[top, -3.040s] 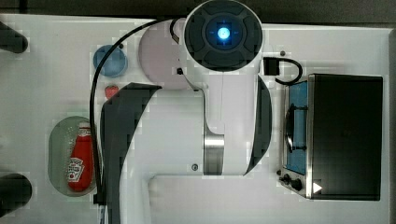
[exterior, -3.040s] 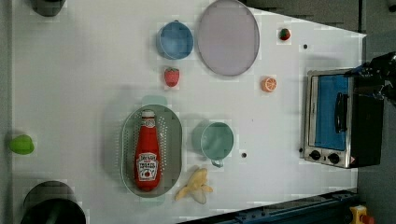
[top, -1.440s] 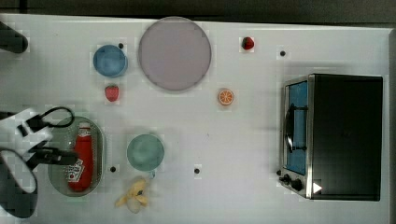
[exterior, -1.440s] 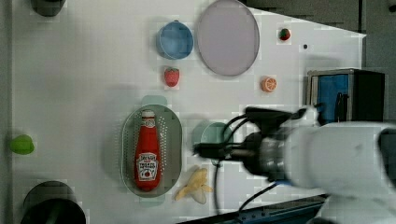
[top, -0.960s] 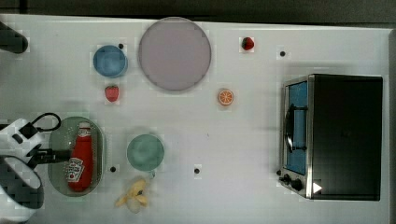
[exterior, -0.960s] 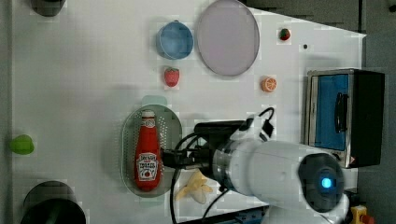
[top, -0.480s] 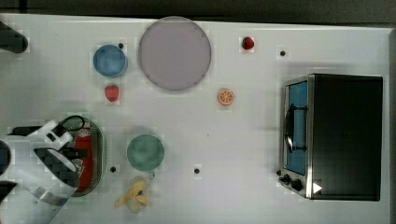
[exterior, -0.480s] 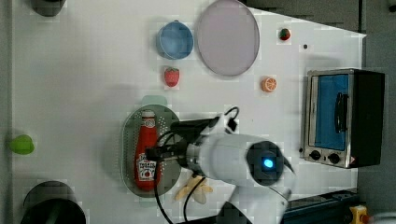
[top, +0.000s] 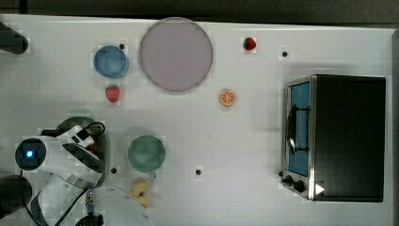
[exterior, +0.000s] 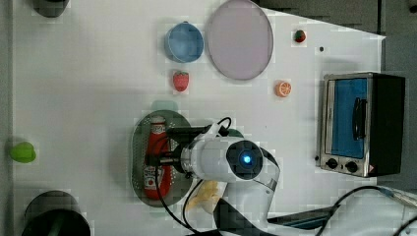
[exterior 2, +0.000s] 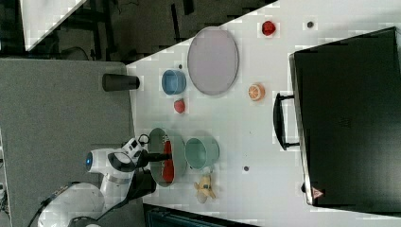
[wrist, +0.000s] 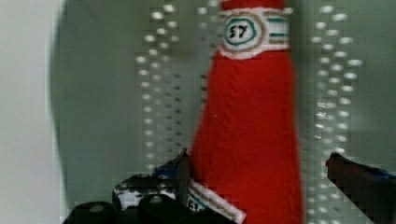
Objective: Pick ketchup from strainer and place it on the table
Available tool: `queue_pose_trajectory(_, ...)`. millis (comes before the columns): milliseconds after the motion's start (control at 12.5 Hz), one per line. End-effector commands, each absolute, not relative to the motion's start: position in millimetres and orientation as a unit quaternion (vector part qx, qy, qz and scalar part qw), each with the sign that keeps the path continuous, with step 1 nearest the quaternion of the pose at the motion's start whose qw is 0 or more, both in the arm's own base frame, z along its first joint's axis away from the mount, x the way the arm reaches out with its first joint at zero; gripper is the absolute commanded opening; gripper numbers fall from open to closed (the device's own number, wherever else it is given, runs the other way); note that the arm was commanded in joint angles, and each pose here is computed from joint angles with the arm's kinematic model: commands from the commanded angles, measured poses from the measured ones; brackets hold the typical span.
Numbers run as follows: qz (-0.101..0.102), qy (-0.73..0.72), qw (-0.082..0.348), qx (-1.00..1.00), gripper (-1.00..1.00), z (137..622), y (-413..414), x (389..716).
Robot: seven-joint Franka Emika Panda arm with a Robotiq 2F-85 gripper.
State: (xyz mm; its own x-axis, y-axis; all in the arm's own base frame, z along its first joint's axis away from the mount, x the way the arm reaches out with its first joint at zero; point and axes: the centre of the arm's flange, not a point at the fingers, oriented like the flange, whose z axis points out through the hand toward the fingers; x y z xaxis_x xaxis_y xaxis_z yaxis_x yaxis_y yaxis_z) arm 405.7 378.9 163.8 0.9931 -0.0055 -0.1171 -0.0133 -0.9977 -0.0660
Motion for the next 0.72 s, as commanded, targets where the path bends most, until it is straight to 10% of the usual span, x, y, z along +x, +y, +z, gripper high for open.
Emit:
queue_pose_trajectory(80,0.031,0.049,0.057,-0.997,1.00,177,400,407)
queue_pose_trajectory(400,0.028,0.041,0.049,-0.998,0.20,172,400,406)
queue_pose_trajectory(720,0.011,0.060,0.071,-0.996,0.13,223,407,408)
